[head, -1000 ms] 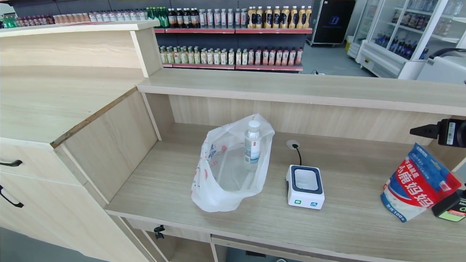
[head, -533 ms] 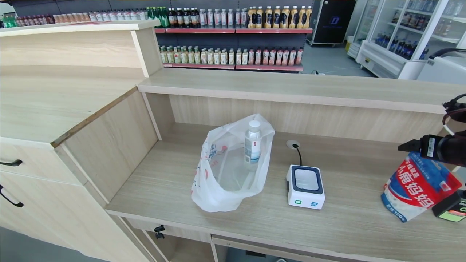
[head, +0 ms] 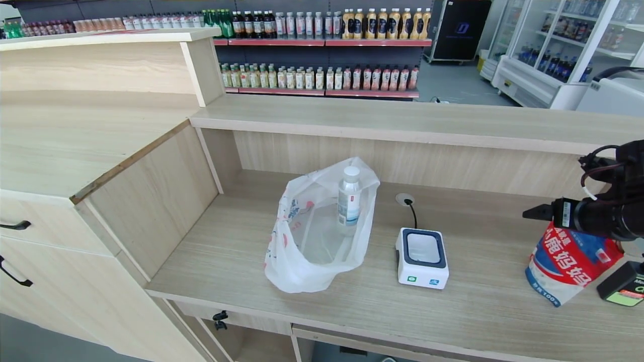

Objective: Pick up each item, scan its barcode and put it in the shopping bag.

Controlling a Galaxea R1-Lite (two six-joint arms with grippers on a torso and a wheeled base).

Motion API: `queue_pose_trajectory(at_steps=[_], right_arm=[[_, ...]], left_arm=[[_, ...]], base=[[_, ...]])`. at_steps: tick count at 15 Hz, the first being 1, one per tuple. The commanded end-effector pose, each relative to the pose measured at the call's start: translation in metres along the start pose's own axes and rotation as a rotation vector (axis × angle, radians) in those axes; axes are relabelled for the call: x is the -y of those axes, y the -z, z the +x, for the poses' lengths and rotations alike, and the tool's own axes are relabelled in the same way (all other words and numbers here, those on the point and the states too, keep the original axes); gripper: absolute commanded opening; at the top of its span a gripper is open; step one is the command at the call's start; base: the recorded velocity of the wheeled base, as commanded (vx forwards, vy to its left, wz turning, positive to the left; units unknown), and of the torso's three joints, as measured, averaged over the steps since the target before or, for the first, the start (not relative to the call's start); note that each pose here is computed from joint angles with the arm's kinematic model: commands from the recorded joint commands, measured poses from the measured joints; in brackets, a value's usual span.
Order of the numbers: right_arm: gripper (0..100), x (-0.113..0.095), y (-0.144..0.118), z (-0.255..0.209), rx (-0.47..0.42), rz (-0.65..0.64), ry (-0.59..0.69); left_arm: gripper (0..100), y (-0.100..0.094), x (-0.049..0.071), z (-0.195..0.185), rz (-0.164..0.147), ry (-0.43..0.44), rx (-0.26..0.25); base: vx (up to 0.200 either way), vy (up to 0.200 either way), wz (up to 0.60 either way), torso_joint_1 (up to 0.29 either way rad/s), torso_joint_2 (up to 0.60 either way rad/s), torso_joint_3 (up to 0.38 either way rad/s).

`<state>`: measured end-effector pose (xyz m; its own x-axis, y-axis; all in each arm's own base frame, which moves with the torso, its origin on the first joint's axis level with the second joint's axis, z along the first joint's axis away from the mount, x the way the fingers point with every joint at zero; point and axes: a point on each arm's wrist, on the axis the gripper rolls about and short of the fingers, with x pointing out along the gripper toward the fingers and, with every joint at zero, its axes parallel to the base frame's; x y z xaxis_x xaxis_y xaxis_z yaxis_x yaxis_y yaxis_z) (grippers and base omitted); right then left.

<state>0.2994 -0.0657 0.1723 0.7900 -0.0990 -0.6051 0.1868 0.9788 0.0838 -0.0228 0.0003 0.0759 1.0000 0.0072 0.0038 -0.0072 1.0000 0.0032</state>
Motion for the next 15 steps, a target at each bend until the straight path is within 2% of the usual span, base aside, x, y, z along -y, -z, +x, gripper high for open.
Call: queue_pose_trajectory(at_steps=[1,3,6,9,15], right_arm=[[100,-0.003,0.009,0.011,-0.042,-0.011,-0.008],[100,-0.002,0.021,0.018,-0.074,-0.035,-0.005],[100,0.000,0.039,0.036,-0.040,-0.039,-0.009],[100,0.002,0.052,0.043,-0.065,-0.085,-0.009],[100,0.003,0.063,0.046,-0.101,-0.083,-0.011]], left_arm=[[100,0.000,0.000,0.000,0.000,0.000,0.001],[100,0.000,0.000,0.000,0.000,0.000,0.001],[100,0.000,0.000,0.000,0.000,0.000,0.001],[100,0.000,0.000,0.000,0.000,0.000,0.001],[100,0.000,0.000,0.000,0.000,0.000,0.001]], base=[[0.000,0.000,0.00,0.000,0.00,0.000],[0.000,0.000,0.00,0.000,0.00,0.000],[0.000,0.000,0.00,0.000,0.00,0.000],[0.000,0.000,0.00,0.000,0.00,0.000],[0.000,0.000,0.00,0.000,0.00,0.000]])
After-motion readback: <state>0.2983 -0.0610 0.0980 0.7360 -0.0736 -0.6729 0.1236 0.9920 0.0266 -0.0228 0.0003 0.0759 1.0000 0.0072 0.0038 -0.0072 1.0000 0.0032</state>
